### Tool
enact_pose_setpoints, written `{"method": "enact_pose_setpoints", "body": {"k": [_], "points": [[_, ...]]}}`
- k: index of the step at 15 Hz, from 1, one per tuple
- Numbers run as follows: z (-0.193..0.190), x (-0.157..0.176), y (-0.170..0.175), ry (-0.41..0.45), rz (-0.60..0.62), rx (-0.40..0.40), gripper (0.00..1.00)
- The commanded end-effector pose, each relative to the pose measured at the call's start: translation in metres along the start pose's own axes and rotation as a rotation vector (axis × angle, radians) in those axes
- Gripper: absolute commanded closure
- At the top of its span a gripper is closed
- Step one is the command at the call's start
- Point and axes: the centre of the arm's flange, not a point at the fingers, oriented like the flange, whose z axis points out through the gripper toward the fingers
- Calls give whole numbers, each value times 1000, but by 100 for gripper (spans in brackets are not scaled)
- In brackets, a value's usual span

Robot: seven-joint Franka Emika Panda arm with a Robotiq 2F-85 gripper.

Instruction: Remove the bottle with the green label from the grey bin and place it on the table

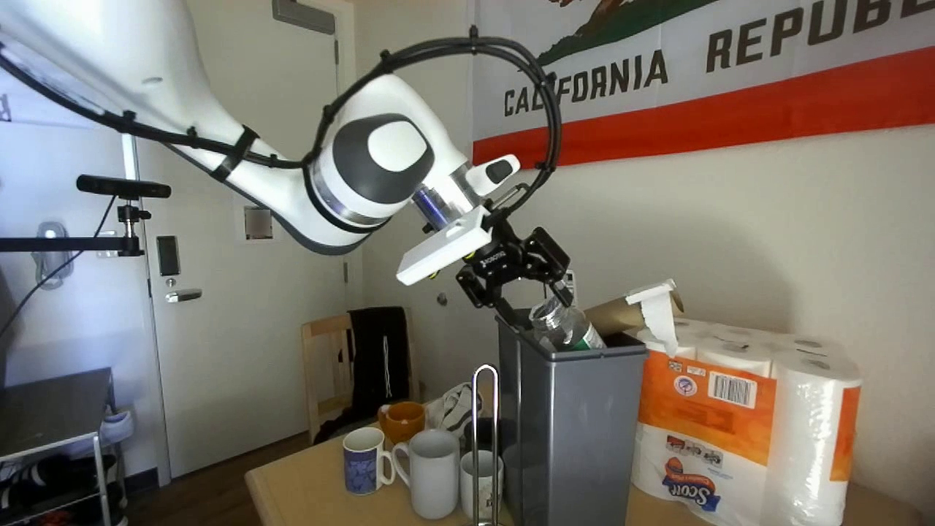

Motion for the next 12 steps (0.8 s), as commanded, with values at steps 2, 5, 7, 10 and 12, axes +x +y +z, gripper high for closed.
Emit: {"method": "enact_pose_setpoints", "body": {"k": [2,5,7,10,12], "points": [[24,38,17,77,-5,-57,14],[29,43,21,31,-1,-53,42],[27,45,22,0,1,-56,58],[20,50,22,-33,-3,-45,79],[16,55,18,-47,-4,-27,94]]}}
